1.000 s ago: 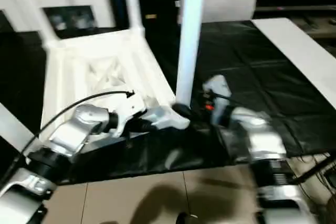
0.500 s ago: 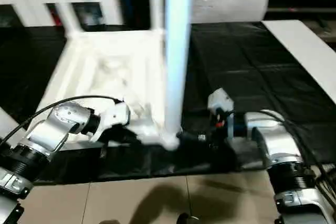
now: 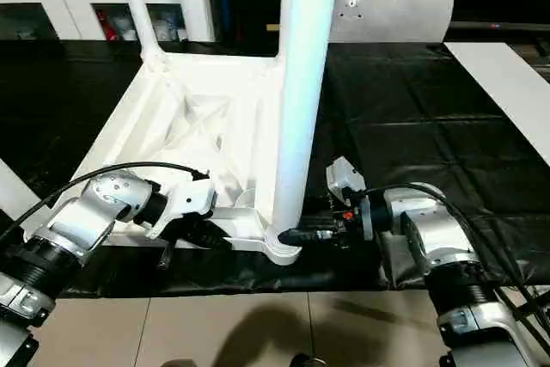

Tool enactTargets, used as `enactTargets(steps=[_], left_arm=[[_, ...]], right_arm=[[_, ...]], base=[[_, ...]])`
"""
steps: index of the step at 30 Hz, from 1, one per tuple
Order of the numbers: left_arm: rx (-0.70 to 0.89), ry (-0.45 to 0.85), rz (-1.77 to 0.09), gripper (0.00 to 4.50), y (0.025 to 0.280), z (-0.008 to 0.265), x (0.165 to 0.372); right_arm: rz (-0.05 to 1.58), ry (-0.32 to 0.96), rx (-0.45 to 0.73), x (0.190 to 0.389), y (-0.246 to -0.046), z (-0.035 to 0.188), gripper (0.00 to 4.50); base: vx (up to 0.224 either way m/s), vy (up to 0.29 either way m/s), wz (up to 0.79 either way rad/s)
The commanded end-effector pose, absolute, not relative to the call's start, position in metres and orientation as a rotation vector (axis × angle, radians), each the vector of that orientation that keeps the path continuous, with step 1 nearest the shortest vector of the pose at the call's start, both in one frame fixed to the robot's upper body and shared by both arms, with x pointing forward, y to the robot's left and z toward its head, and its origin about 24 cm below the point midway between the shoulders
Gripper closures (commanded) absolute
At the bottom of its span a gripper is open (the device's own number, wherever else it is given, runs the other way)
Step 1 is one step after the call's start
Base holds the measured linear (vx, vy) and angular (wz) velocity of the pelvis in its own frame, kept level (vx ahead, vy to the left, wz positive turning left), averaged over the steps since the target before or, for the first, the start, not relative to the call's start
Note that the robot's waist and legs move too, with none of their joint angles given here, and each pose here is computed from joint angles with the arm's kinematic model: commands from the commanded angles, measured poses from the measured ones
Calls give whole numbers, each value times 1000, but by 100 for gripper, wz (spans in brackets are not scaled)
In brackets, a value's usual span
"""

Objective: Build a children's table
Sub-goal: Rotate leg to tighten

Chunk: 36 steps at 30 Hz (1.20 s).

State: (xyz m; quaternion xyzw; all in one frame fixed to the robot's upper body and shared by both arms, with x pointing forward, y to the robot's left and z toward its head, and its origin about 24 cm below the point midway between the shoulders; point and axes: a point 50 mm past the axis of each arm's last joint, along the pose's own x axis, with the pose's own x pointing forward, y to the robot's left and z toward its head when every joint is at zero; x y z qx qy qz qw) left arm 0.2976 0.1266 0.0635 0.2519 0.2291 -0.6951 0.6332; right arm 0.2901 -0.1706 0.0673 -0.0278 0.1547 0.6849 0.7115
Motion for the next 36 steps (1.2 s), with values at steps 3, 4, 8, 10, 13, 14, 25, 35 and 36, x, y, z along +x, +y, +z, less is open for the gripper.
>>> enactTargets(steps=[3,4,8,10,13,14,25,35,36], left_arm=[[577,547,-1677,450,119,59,291],[577,548,-1676,450,119,59,291],[495,564,-1582,450,119,60,295],[468,569,-1557,450,119,60,296],[408,563,-1459,450,115,60,299],[364,550,-1412,450,110,60,301],[185,479,-1081,450,82,65,312],[220,450,-1041,450,79,70,314],[231,448,-1039,450,81,70,314]], right_arm=[[1541,331,-32,293,-164,70,246],[1541,331,-31,293,-164,70,246],[1470,325,-3,296,-157,68,254],[1430,331,-3,298,-155,66,254],[1268,330,-14,306,-144,63,255],[1173,330,11,312,-138,62,255],[772,267,141,339,-90,57,187],[791,199,111,336,-114,62,102],[807,190,105,334,-119,63,102]], base=[[0,0,0],[0,0,0],[0,0,0],[0,0,0],[0,0,0],[0,0,0],[7,-27,-9],[34,-22,2],[69,-6,11]])
